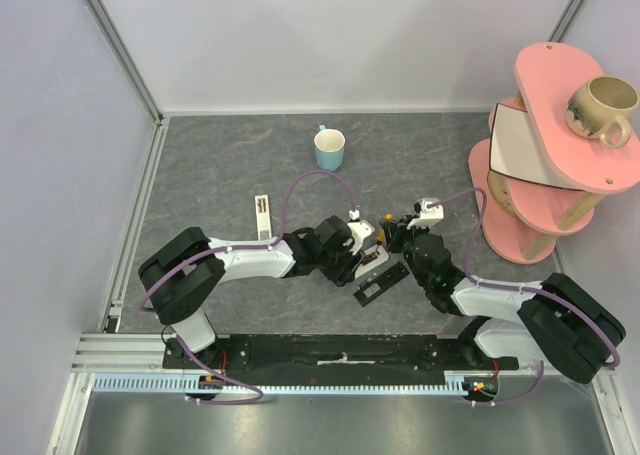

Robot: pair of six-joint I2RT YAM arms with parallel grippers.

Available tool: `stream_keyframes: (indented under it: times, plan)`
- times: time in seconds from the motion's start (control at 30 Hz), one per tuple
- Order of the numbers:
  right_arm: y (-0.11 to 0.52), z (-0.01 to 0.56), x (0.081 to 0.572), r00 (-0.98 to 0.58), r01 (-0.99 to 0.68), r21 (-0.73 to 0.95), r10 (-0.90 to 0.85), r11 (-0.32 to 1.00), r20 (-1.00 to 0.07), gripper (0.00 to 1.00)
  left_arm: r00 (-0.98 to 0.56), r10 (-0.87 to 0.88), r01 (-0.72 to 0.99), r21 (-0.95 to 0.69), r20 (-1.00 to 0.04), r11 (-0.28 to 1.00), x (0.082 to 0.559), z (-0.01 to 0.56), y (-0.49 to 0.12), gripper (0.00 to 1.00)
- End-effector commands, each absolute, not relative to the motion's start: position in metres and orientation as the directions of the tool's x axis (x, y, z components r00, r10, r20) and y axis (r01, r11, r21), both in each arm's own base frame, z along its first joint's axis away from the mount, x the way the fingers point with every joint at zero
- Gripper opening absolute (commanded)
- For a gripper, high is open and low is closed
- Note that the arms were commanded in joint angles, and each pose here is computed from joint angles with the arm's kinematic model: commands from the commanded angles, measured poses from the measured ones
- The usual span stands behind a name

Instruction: Unload the batteries from the remote control

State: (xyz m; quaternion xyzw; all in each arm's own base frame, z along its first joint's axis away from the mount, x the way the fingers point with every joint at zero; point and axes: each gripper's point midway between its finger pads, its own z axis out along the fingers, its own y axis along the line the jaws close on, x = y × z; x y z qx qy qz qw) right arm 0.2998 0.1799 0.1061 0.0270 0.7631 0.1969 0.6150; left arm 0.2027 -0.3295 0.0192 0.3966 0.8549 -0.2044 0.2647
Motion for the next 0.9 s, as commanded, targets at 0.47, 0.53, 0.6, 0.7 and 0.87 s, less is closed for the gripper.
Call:
stream_keyframes:
  times: [0.47,0.53,0.6,0.7,0.87]
  plan:
    - [0.218,0.135,0.291,-0.287,-0.333,0.542,0.464,0.772,-0.838,0.0,-0.56,0.654,0.787,-0.079,-0.509,0.612,0.195,-0.012,-0.302,0.02]
    - [0.22,0.142,0.291,-0.282,-0.343,0.557,0.483,0.756,-0.829,0.0,-0.56,0.651,0.786,-0.08,-0.513,0.613,0.196,-0.011,-0.303,0.02]
    - [0.223,0.148,0.292,-0.278,-0.356,0.569,0.498,0.741,-0.822,0.0,-0.56,0.651,0.786,-0.079,-0.513,0.613,0.196,-0.011,-0.302,0.02]
    - [0.228,0.15,0.294,-0.286,-0.365,0.579,0.504,0.729,-0.815,0.0,-0.557,0.649,0.786,-0.075,-0.519,0.614,0.196,-0.009,-0.303,0.02]
    - [0.234,0.151,0.294,-0.298,-0.376,0.591,0.511,0.714,-0.806,0.0,-0.556,0.645,0.783,-0.069,-0.524,0.619,0.197,-0.007,-0.301,0.02]
